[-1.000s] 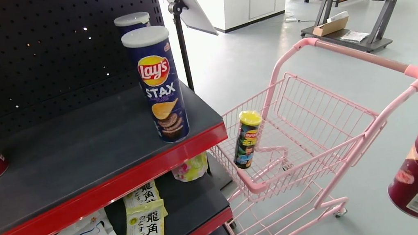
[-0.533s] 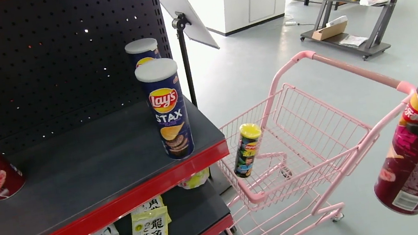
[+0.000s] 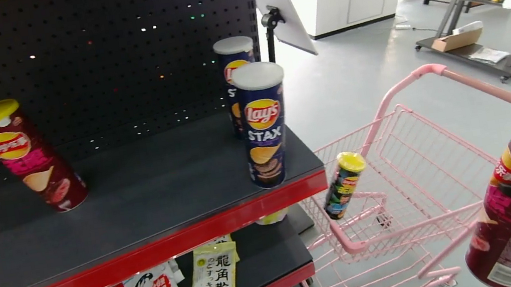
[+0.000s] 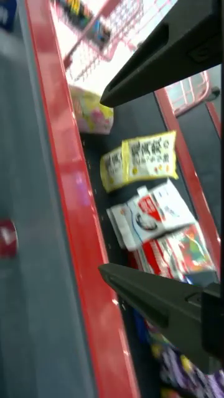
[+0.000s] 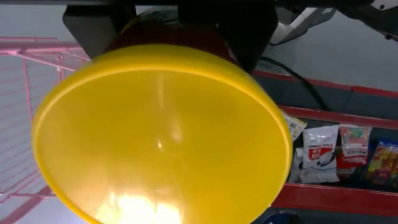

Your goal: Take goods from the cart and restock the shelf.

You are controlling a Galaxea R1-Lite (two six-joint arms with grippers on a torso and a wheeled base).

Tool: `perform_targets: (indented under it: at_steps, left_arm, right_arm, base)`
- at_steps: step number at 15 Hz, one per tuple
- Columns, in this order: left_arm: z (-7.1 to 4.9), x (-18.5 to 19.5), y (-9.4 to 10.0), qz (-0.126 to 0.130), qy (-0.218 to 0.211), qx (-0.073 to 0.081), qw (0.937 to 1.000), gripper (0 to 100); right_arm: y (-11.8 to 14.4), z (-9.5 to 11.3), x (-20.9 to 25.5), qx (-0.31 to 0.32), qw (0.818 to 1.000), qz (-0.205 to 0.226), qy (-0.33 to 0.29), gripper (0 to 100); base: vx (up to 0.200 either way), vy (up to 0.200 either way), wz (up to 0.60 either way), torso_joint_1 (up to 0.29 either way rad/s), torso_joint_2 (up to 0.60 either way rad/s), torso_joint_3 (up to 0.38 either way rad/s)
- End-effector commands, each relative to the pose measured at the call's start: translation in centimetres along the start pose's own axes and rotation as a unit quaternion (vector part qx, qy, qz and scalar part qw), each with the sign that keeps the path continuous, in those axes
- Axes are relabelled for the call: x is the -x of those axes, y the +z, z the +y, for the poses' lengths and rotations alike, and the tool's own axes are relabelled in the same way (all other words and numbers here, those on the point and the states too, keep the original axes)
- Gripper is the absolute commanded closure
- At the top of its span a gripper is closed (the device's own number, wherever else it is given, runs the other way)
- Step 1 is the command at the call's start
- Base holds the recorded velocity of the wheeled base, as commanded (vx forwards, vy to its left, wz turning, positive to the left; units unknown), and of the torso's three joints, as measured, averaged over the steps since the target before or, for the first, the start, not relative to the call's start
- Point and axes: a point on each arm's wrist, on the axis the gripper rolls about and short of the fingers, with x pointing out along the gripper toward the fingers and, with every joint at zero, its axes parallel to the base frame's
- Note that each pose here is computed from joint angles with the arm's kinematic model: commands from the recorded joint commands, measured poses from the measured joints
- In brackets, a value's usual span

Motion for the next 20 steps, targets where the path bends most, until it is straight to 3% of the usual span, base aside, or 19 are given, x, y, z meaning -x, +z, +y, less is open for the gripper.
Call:
perform_targets:
  at_steps: [1,3,9,16,18,20]
  left_arm:
    - [0.0,0.0,0.0,0.0,0.0,0.0,1.0,0]
    - [0.0,0.0,0.0,0.0,0.0,0.0,1.0,0]
    - [0.0,0.0,0.0,-0.001,0.0,-0.006,1.0,0]
    - [0.0,0.0,0.0,0.0,0.001,-0.009,1.0,0]
    - [0.0,0.0,0.0,0.0,0.001,-0.009,1.0,0]
    - [0.0,0.0,0.0,0.0,0.001,-0.009,1.0,0]
  right_arm:
    - [-0.8,0.1,0.1,0.001,1.0,0.009,0.001,100]
    - [-0.9,0.1,0.3,0.002,1.0,0.003,-0.001,100]
    - [-1.6,0.4,1.2,0.002,1.0,-0.013,0.02,100]
    - [-1.0,0.6,1.7,0.034,0.997,-0.035,0.058,100]
    - [-1.3,0.8,1.6,0.022,0.993,-0.033,0.108,100]
    - [-1.2,0.9,1.7,0.018,0.992,-0.036,0.119,100]
  base:
    - [0.0,0.0,0.6,0.002,0.0,0.007]
    - [0.0,0.0,0.6,0.005,0.0,0.0]
    - [0.0,0.0,0.0,0.0,0.0,0.0]
    - [-0.171,0.0,0.0,0.0,0.0,0.003]
    - [0.0,0.2,0.0,-0.01,0.0,0.002]
    - [0.0,0.2,0.0,0.017,0.01,0.0]
